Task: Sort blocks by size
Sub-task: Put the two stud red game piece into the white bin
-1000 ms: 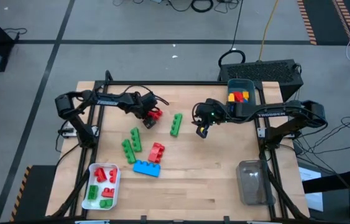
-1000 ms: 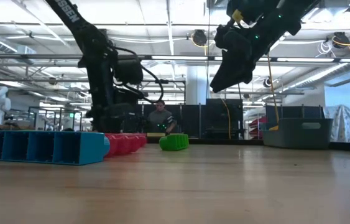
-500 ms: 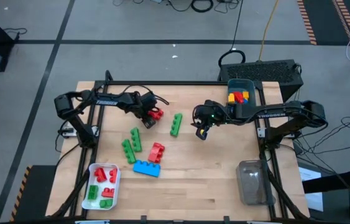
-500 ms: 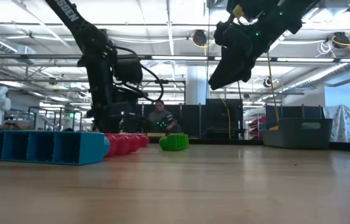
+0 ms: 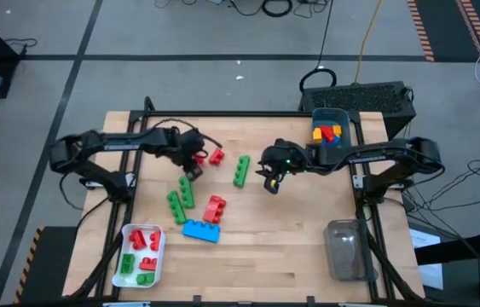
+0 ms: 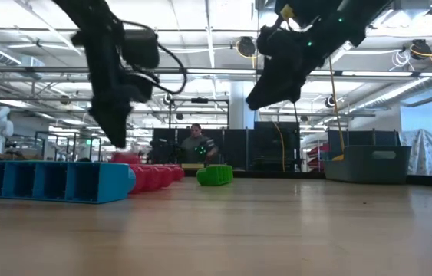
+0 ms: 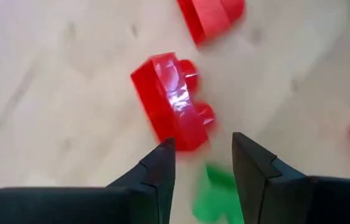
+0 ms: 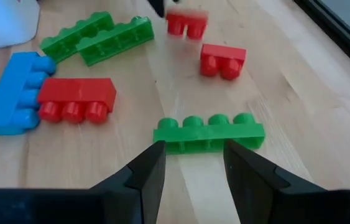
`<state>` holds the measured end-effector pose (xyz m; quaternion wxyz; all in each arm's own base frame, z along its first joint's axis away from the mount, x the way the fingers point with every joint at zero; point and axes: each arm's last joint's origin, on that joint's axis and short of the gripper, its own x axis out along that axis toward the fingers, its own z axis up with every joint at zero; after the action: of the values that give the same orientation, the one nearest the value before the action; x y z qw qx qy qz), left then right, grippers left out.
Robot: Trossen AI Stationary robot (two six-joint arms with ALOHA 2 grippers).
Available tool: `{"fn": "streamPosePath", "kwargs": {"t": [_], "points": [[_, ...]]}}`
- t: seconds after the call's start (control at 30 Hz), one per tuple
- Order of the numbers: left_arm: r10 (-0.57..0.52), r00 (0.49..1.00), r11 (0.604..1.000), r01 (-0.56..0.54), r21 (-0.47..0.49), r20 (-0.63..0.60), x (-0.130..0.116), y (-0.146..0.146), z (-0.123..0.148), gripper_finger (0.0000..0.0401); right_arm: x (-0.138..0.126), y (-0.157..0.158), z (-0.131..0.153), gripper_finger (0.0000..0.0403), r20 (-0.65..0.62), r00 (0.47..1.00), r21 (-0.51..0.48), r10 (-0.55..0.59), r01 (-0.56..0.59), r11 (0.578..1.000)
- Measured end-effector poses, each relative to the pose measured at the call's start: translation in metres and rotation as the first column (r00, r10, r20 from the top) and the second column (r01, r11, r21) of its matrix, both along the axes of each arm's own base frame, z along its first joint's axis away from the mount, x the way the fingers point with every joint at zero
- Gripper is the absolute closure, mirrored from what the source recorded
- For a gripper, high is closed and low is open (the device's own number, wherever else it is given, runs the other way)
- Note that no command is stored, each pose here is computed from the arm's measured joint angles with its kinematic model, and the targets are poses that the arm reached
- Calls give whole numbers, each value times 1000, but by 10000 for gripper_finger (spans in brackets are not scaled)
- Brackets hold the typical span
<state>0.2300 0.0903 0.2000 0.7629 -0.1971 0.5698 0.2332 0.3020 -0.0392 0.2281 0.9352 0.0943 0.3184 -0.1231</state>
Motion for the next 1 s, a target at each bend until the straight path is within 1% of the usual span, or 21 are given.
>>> {"fn": "streamPosePath", "kwargs": {"t": [0.17,0.33,0.47,0.57,0.67,0.77,0.83,0.9,0.93,0.97,1.0], "points": [[-20,999,999,19,-37,-34,-13,-30,16,287,13,-8,-19,255,-27,999,-34,41,-42,999],[-12,997,997,7,-77,-77,-29,-59,28,287,25,-24,-30,255,-39,994,-22,103,-104,994],[7,993,993,-20,-115,-115,-44,-80,37,286,35,-36,-33,255,-47,991,-14,127,-127,992],[16,993,987,-34,-159,-114,-52,-93,42,286,42,-44,-35,255,-53,989,-17,140,-141,990],[17,996,978,-34,-208,-84,-57,-105,48,286,51,-54,-34,255,-61,987,-44,149,-151,988],[24,997,968,-41,-249,-73,-62,-116,51,286,61,-67,-36,255,-97,984,-60,148,-154,986],[25,997,963,-43,-267,-71,-64,-123,53,286,70,-76,-38,255,-123,978,-64,168,-176,982],[22,997,963,-40,-267,-67,-66,-128,53,286,80,-84,-40,255,-156,966,-58,207,-218,974],[22,998,969,-37,-245,-61,-66,-129,53,286,86,-88,-39,255,-165,962,-64,218,-231,971],[30,998,978,-40,-206,-49,-66,-129,53,286,92,-90,-37,255,-171,960,-69,222,-237,969],[47,998,988,-51,-147,-30,-65,-127,53,286,96,-94,-36,255,-194,955,-58,223,-238,970]]}}
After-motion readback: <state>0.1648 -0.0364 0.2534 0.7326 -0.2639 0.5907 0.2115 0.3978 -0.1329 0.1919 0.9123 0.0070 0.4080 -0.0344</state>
